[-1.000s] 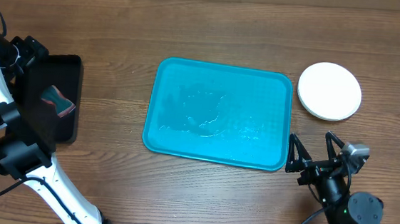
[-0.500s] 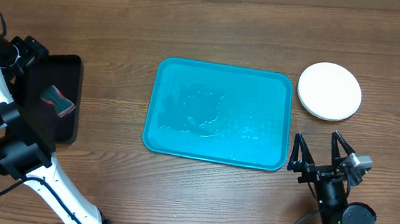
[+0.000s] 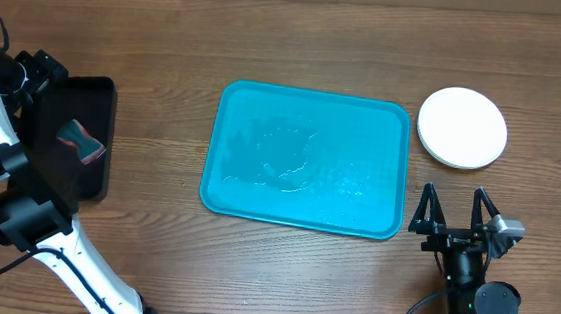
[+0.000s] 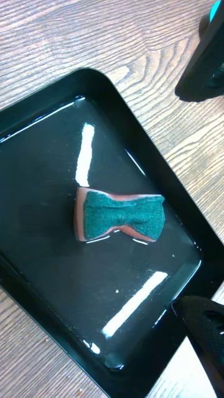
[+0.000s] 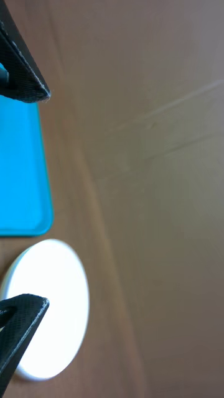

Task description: Clean dirty plates on tray and stack at the side

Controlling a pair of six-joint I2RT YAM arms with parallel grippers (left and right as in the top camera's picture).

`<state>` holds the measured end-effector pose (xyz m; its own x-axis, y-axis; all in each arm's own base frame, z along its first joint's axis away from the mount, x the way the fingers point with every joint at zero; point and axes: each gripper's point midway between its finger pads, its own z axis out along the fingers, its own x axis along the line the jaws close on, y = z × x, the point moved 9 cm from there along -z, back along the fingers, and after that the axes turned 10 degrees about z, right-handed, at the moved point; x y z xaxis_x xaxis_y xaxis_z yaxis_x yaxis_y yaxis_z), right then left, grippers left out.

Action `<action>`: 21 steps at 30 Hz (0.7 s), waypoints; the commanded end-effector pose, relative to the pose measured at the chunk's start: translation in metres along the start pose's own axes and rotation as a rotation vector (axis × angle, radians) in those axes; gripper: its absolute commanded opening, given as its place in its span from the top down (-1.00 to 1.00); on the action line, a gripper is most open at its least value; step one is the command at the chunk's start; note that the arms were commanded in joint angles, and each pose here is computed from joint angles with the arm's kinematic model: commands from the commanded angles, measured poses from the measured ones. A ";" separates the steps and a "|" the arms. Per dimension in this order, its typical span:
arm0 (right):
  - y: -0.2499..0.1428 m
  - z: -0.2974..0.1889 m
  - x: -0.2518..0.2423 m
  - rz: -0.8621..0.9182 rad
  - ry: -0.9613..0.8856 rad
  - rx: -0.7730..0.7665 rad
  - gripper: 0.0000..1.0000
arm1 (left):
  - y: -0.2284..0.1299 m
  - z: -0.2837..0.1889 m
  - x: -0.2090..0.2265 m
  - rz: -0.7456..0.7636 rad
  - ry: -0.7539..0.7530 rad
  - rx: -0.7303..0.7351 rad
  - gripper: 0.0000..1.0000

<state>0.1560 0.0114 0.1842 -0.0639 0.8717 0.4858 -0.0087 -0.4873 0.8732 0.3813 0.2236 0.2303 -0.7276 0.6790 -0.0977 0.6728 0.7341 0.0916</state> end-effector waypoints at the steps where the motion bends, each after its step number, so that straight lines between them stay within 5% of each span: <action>1: -0.008 0.000 -0.010 -0.002 -0.072 0.027 -1.00 | -0.001 -0.008 -0.004 0.027 -0.009 -0.019 -1.00; 21: -0.007 0.000 -0.010 -0.037 -0.062 0.030 -1.00 | -0.001 -0.008 -0.004 0.027 -0.009 -0.019 -0.99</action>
<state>0.1563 0.0074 0.1749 -0.0057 0.8879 0.4599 0.0267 -0.4596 0.8877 0.3813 0.2236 0.2303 -0.7275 0.6791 -0.0978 0.6728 0.7341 0.0920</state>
